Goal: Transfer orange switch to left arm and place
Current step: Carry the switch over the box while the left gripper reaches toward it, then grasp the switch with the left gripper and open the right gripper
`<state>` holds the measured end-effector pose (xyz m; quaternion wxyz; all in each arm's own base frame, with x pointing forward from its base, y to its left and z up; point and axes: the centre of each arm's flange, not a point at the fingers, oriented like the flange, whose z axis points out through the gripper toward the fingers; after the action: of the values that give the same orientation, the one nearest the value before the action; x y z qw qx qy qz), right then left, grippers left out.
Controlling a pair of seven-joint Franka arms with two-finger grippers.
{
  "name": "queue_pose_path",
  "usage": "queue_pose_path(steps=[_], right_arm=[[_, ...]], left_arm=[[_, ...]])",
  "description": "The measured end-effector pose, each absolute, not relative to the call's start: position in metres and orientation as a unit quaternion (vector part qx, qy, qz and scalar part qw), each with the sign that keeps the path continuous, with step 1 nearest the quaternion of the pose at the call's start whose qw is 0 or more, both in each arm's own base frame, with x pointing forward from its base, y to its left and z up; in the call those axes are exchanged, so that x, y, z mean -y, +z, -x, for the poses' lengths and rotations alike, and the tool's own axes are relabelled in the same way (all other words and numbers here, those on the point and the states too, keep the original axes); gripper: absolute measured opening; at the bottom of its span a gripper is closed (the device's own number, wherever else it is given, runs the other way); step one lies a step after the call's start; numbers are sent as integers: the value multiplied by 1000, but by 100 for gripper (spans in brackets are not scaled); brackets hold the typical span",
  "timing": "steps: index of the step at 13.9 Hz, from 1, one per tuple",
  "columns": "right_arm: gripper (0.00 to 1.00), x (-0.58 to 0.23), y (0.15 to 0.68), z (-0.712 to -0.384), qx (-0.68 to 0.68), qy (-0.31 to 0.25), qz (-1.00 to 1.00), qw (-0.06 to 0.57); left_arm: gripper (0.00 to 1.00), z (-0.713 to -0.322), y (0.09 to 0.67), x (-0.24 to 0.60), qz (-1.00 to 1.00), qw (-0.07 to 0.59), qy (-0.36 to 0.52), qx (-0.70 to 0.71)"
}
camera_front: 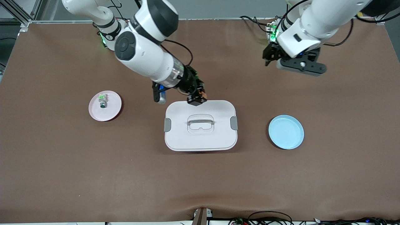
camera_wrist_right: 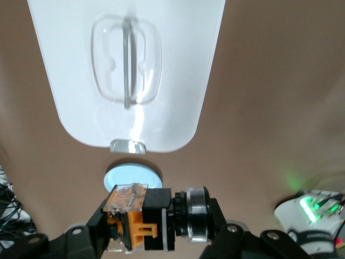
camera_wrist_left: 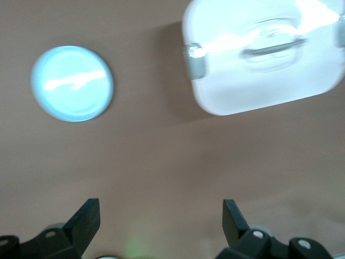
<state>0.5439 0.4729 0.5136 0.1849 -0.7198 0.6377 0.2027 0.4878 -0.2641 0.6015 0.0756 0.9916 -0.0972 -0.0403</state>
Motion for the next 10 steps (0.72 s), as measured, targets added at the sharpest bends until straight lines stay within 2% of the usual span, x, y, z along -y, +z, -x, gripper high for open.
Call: queue_pose_path(steps=[6,10], right_arm=[[73,-519,516,-547,-658,217,684,228],[73,-529,517,-546,-660,224,678,234]], left_arm=[[100,-498,578,265,-980,179,-46,68],[98,-511,563,253,-964,261,-29,36]])
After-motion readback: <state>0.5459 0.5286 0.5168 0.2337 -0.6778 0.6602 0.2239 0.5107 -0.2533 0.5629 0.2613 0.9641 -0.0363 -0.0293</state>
